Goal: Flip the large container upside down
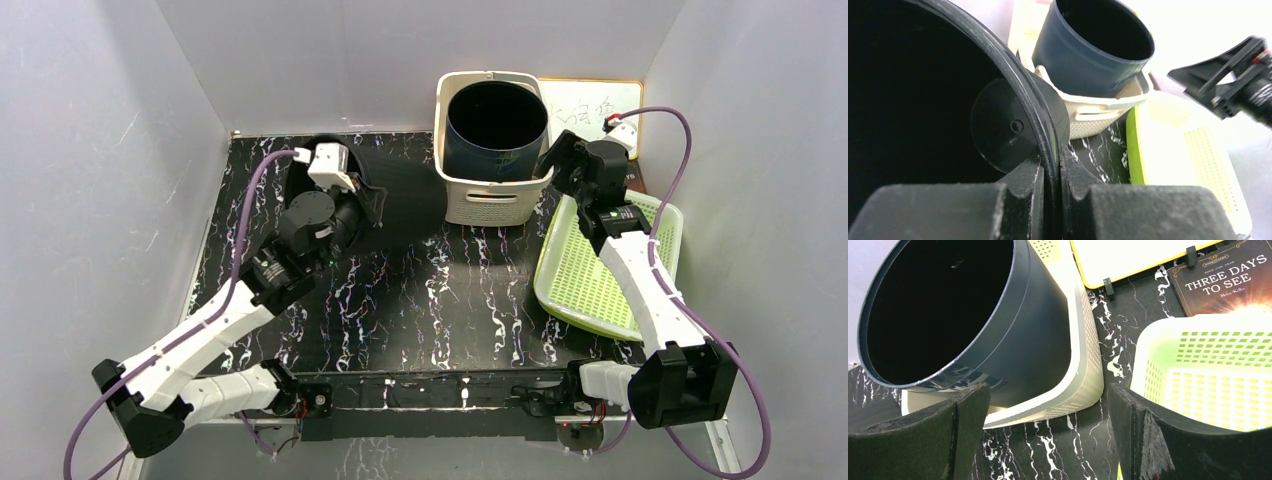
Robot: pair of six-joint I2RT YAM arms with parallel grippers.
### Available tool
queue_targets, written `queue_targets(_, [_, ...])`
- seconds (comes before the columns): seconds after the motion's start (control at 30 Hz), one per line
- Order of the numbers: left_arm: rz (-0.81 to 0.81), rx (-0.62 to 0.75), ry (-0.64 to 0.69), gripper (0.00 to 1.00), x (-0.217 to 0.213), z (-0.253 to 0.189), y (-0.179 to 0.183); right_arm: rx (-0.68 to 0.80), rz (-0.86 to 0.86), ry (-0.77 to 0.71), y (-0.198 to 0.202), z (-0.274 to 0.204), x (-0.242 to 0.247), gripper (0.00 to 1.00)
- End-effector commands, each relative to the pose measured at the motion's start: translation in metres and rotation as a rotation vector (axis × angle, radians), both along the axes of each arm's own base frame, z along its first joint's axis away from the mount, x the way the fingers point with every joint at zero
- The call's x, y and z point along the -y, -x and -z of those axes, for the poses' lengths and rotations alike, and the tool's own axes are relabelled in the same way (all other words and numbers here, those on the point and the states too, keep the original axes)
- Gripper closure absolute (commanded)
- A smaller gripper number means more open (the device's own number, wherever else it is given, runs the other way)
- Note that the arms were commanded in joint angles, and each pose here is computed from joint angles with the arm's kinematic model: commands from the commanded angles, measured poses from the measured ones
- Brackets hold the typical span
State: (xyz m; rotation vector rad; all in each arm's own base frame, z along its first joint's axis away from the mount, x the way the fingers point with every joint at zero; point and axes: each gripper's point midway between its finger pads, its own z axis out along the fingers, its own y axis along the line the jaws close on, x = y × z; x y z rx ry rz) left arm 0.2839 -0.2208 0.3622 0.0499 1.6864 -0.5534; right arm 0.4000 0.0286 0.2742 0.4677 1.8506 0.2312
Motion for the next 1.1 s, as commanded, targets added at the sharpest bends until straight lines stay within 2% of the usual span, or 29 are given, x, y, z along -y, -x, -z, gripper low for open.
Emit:
queue_targets(0.0, [0.024, -0.038, 0.156, 1.0, 0.01, 0.008, -0.004, 0.1, -0.013, -0.019, 0.001, -0.03, -0.001, 0.15])
queue_targets(0.23, [0.108, -0.178, 0.186, 1.0, 0.013, 0.052, 0.018, 0.095, -0.016, -0.014, 0.004, -0.027, -0.001, 0.15])
queue_targets(0.6, [0.405, -0.276, 0.471, 1.0, 0.049, 0.057, 0.071, 0.108, -0.032, -0.019, -0.002, -0.035, -0.004, 0.15])
queue_targets(0.73, [0.407, -0.307, 0.476, 1.0, 0.051, 0.078, 0.071, 0.11, -0.039, -0.031, -0.003, -0.033, -0.005, 0.16])
queue_targets(0.9, [0.426, -0.367, 0.482, 1.0, 0.058, 0.13, 0.065, 0.1, -0.049, -0.036, -0.005, -0.029, -0.008, 0.16])
queue_targets(1.07, [0.43, -0.433, 0.557, 1.0, 0.042, 0.176, 0.053, 0.096, -0.063, -0.047, -0.006, -0.026, -0.011, 0.17])
